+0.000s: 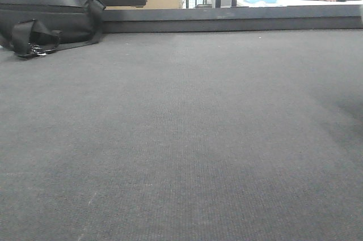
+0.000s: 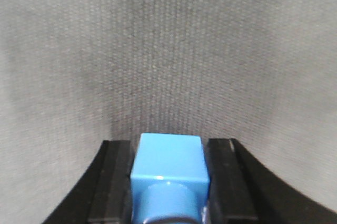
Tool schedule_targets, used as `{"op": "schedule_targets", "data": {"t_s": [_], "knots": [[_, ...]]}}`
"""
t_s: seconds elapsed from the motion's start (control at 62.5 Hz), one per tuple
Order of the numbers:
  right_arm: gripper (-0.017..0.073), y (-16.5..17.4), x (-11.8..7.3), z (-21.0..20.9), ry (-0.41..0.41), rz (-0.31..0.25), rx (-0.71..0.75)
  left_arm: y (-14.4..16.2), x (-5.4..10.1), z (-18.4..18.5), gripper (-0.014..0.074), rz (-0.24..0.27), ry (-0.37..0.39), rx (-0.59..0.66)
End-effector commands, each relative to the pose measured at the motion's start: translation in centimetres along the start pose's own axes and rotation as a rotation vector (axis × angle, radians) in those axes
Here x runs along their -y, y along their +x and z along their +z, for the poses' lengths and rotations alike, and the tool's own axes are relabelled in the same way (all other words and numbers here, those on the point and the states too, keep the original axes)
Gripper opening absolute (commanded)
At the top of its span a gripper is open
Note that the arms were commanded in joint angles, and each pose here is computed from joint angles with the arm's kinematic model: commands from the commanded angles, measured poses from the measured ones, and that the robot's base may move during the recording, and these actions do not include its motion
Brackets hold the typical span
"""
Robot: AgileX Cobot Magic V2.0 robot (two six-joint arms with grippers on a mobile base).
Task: Grab block from conveyor and place in blue bin
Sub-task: 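Close left gripper on green brick, right gripper on light-blue cube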
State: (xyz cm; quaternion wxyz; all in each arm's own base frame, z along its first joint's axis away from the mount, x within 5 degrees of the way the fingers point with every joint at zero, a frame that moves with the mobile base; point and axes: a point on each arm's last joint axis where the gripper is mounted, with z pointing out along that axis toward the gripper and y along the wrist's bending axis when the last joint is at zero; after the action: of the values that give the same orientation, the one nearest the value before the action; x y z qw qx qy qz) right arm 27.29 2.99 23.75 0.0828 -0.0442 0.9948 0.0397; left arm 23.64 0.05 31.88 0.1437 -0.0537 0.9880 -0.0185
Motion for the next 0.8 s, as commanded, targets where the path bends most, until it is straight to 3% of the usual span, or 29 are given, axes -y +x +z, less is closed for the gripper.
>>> {"op": "schedule_targets", "data": {"t_s": [0.0,0.16,0.24,0.368,0.56,0.784], "knots": [[-0.0155,0.0,-0.2,-2.6,-0.008,0.001,0.093,-0.7,-0.2,0.9,-0.0111,0.060,-0.019,-0.052],[-0.0155,0.4,-0.7,-5.4,-0.045,0.014,0.200,-1.8,-0.6,3.3,-0.0111,0.111,-0.069,-0.102],[-0.0155,0.6,-0.8,-5.9,-0.059,0.020,0.216,-2.4,-1.0,4.2,-0.0106,0.162,-0.109,-0.106],[-0.0155,0.6,-0.9,-5.9,-0.061,0.020,0.217,-3.0,-1.4,4.6,0.0055,0.193,-0.157,-0.067],[-0.0155,0.4,-0.8,-5.5,-0.061,0.022,0.203,-3.1,-1.3,5.1,0.0356,0.187,-0.142,-0.055],[-0.0155,0.2,-0.8,-4.9,-0.061,0.024,0.185,-3.6,-1.9,7.7,0.0391,0.120,-0.095,-0.129]]}}
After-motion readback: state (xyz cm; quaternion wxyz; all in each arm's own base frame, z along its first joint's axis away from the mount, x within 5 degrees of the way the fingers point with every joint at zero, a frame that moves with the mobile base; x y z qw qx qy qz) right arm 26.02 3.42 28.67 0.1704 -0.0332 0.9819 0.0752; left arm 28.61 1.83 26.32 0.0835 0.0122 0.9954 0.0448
